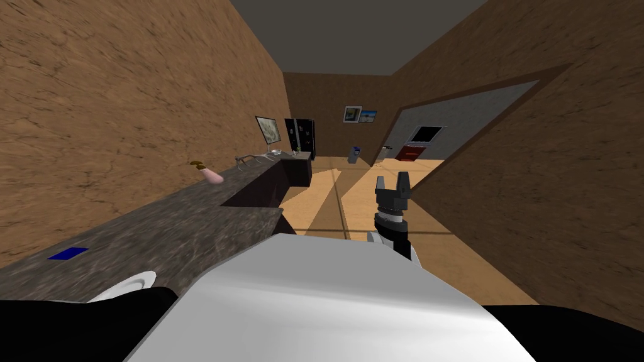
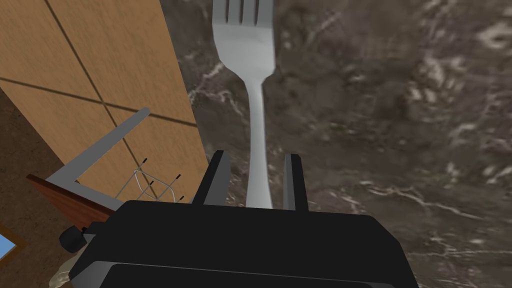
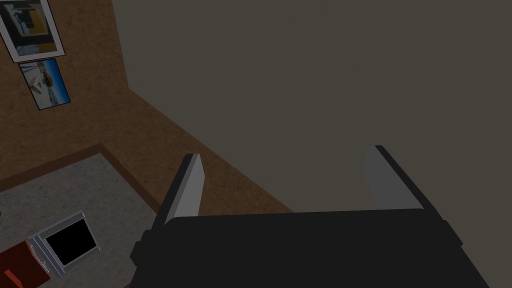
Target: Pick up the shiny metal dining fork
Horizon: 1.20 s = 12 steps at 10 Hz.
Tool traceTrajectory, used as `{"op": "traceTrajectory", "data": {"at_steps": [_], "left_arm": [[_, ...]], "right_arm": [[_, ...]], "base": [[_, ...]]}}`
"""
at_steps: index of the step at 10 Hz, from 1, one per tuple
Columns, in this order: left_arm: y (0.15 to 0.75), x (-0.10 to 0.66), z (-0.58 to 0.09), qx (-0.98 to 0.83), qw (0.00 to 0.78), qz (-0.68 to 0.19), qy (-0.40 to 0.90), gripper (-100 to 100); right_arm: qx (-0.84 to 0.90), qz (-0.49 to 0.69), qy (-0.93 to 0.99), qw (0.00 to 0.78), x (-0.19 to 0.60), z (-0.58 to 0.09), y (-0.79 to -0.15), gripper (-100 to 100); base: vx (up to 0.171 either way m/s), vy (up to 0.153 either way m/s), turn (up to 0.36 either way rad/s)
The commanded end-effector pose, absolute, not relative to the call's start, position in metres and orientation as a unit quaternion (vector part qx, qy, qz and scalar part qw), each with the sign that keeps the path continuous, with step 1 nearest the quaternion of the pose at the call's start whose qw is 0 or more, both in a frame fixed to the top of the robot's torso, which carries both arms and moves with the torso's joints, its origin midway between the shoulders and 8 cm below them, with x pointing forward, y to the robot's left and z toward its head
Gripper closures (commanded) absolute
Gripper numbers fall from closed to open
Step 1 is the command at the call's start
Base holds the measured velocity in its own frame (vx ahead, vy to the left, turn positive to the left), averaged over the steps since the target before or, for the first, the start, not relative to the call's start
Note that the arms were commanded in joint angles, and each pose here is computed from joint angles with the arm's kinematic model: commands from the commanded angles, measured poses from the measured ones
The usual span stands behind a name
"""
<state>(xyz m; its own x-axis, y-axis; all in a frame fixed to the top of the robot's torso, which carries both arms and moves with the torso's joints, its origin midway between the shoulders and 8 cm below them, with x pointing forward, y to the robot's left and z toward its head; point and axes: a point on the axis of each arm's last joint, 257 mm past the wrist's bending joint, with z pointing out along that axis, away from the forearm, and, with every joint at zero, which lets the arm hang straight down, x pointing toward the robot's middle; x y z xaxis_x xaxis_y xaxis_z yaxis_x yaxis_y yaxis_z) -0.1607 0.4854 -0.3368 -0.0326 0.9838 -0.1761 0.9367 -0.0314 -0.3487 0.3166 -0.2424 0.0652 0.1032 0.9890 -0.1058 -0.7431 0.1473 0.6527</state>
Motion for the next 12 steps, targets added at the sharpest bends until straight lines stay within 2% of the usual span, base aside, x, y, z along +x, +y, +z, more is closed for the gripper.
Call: {"op": "traceTrajectory", "data": {"at_steps": [1, 5, 12], "left_arm": [[0.498, -0.153, -0.336, -0.698, 0.064, 0.191, -0.687, 100], [0.506, -0.148, -0.335, -0.701, 0.065, 0.193, -0.683, 100], [0.554, -0.111, -0.322, -0.718, 0.067, 0.192, -0.666, 100]], "right_arm": [[0.227, 0.612, 0.271, 0.707, 0.317, 0.065, -0.242, 0], [0.227, 0.612, 0.271, 0.707, 0.317, 0.065, -0.242, 0], [0.227, 0.612, 0.271, 0.707, 0.317, 0.065, -0.242, 0]], "base": [[-0.003, -0.053, 0.098], [0.002, -0.03, 0.026], [-0.003, -0.047, 0.072]]}}
